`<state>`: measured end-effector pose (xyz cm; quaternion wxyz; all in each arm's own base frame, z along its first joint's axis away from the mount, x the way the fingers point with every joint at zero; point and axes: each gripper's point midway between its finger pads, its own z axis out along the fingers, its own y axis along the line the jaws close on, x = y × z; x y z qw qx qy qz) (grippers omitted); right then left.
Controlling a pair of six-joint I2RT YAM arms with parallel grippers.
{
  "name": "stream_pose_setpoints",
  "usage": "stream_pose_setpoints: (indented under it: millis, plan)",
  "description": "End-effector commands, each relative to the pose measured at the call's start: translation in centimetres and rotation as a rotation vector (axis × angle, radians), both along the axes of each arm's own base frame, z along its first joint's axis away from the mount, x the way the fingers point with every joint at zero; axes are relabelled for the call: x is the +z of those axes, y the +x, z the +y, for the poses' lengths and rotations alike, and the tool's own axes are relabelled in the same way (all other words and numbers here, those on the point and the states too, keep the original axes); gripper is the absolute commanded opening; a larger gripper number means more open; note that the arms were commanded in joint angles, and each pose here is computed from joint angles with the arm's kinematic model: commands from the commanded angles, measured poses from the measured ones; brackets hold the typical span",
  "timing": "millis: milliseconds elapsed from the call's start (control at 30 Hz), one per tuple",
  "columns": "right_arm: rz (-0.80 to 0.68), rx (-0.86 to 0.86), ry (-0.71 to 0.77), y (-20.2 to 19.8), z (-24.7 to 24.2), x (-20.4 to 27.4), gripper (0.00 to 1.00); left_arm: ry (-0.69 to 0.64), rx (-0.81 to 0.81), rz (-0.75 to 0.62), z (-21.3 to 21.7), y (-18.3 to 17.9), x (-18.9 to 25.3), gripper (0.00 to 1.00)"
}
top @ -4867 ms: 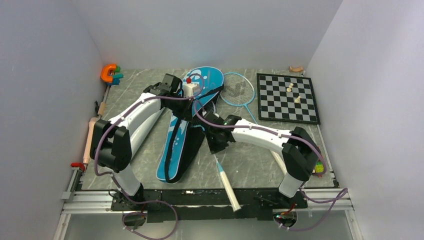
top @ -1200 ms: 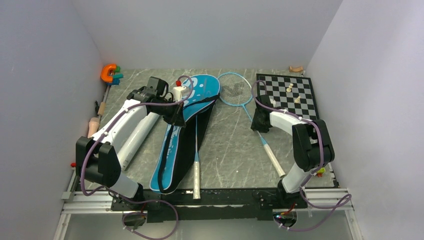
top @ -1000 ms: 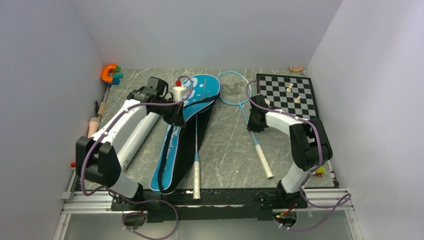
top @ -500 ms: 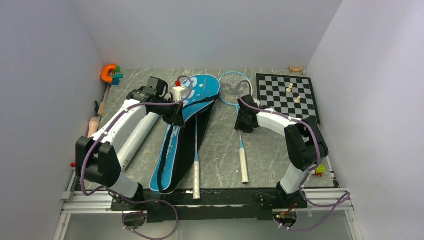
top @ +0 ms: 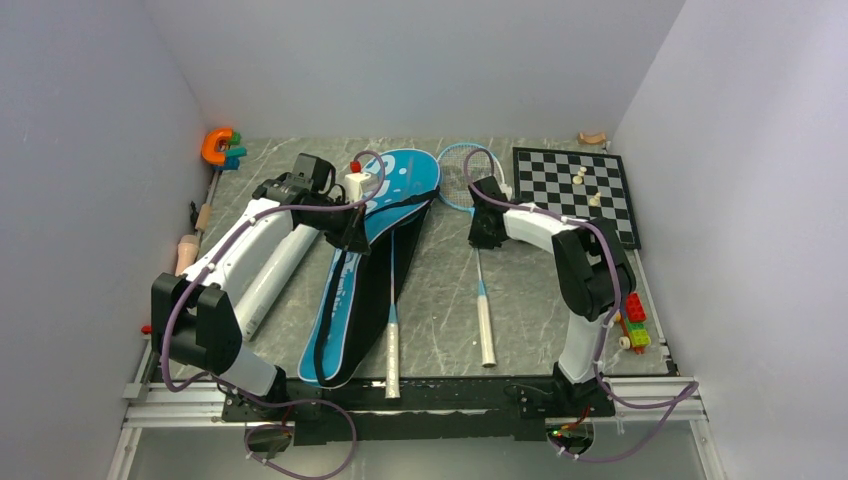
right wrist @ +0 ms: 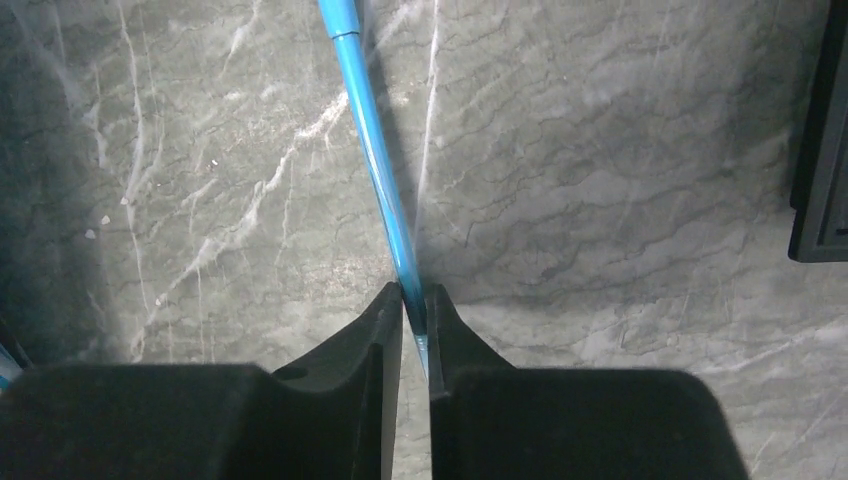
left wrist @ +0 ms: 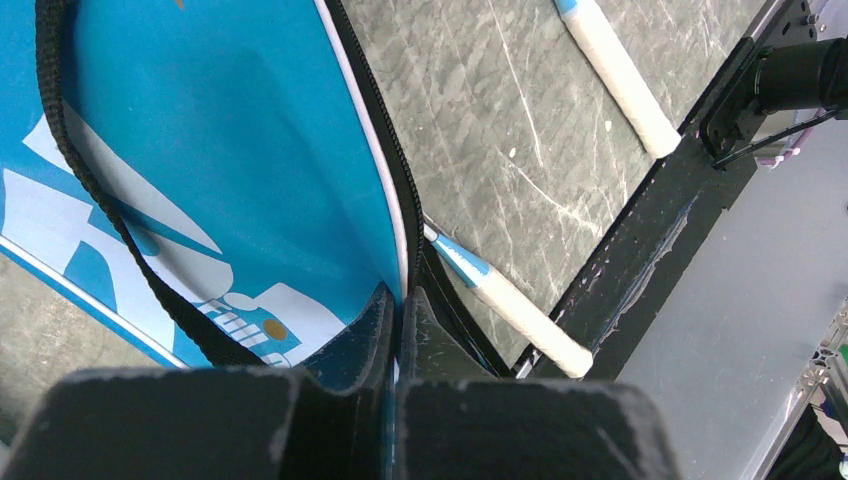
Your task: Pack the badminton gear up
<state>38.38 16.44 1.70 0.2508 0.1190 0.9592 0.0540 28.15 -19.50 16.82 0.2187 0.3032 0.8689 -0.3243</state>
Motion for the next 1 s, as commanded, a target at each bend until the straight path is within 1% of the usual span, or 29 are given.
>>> stream_pose_setpoints:
  millis: [0,33,200,333,500,667,767,967]
  plan:
    - [0.002,0.022,-0.013,-0.5,0.1,-0.6,0.06,-0.044,-0.030,-0.052,-0.5,0.5,1.3,0.00]
    - [-0.004,0.030,-0.011,-0.7,0.3,-0.2,0.00,-0.043,-0.031,-0.049,-0.5,0.6,1.2,0.00]
    - [-0.065,0.082,0.014,-1.5,1.6,3.4,0.00,-0.031,-0.037,-0.027,-0.6,1.0,0.1,0.00]
    - [-0.091,0.119,0.029,-3.8,2.1,6.3,0.00,-0.021,-0.031,-0.035,-0.6,1.8,-0.3,0.00]
    - [-0.086,0.164,0.045,-8.3,1.9,8.5,0.00,-0.026,-0.019,-0.032,-1.0,2.7,-0.5,0.00]
    - [-0.013,0.195,0.025,-14.3,0.4,8.7,0.00,-0.037,-0.001,-0.046,-1.3,3.7,-0.1,0.00]
    - [0.006,0.214,0.032,-17.3,-0.4,9.2,0.00,-0.049,0.007,-0.045,-1.5,4.2,0.0,0.00]
    - [0.050,0.276,0.072,-21.8,0.0,10.2,0.00,-0.052,0.023,-0.043,-1.8,4.9,-0.1,0.00]
